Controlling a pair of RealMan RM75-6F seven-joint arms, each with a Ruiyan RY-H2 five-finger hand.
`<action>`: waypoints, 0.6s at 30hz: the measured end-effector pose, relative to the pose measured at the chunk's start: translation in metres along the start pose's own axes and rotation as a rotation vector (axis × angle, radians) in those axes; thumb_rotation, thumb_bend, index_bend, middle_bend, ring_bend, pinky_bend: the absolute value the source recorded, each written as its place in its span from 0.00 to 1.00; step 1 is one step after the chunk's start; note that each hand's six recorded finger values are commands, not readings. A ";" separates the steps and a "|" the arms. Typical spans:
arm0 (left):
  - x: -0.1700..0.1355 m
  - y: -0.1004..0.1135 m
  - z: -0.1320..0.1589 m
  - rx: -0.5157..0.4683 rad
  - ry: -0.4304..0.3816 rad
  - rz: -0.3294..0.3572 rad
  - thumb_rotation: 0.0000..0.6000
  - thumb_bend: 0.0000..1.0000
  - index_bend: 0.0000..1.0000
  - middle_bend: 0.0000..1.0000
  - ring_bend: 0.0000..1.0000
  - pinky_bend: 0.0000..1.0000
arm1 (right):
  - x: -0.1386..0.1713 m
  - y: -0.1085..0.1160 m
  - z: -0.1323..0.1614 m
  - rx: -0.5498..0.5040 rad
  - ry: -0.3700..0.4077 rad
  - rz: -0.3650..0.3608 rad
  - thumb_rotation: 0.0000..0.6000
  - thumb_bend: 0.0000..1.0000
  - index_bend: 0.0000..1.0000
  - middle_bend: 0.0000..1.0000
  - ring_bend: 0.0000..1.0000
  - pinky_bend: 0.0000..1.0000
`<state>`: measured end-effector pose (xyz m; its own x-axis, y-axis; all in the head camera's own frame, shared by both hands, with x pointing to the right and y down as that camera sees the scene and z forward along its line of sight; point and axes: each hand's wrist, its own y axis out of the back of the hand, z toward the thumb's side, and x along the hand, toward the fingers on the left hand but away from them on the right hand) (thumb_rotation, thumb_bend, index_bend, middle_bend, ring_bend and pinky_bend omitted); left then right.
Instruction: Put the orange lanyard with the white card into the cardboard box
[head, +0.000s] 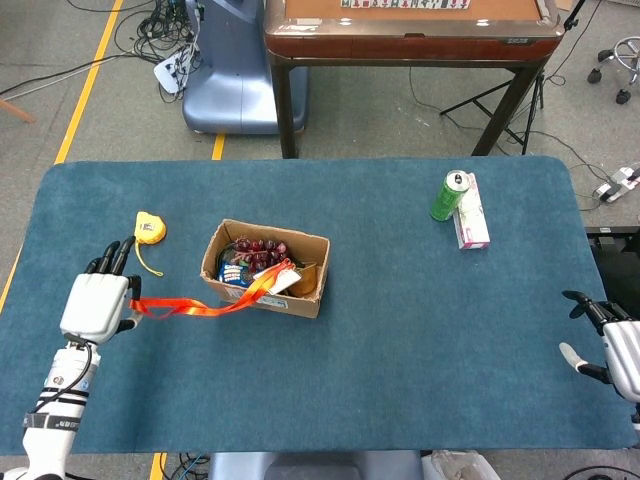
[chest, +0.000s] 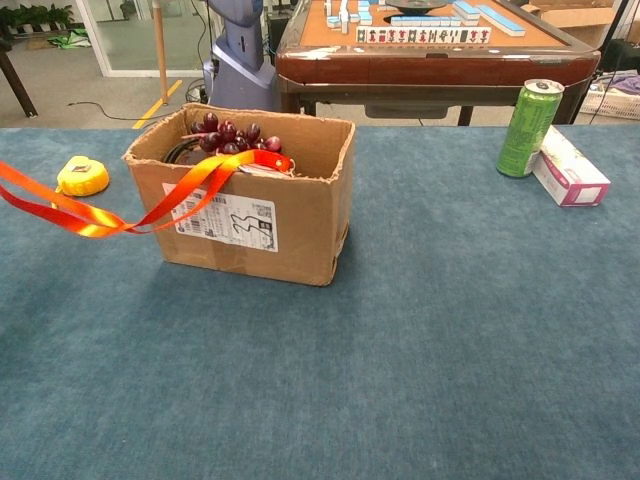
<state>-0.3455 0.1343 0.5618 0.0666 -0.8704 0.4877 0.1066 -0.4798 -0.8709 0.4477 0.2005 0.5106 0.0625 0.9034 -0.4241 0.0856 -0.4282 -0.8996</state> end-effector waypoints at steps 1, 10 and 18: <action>0.001 0.004 0.001 0.002 0.000 0.007 1.00 0.25 0.66 0.00 0.01 0.21 | 0.000 0.000 0.000 0.001 0.000 0.001 1.00 0.24 0.24 0.42 0.35 0.66; 0.017 0.041 0.023 0.017 -0.022 0.053 1.00 0.25 0.66 0.00 0.01 0.22 | 0.000 -0.001 0.001 0.002 0.004 0.005 1.00 0.24 0.24 0.42 0.35 0.66; 0.029 0.066 0.048 0.031 -0.049 0.092 1.00 0.25 0.66 0.00 0.01 0.22 | 0.000 0.000 0.000 -0.004 0.003 0.003 1.00 0.24 0.24 0.42 0.35 0.66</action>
<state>-0.2894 0.0825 0.5217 0.1254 -0.9038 0.4091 0.1281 -0.3941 -0.9101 0.4476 0.2002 0.5105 0.0662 0.9022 -0.4261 0.0899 -0.4307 -0.8980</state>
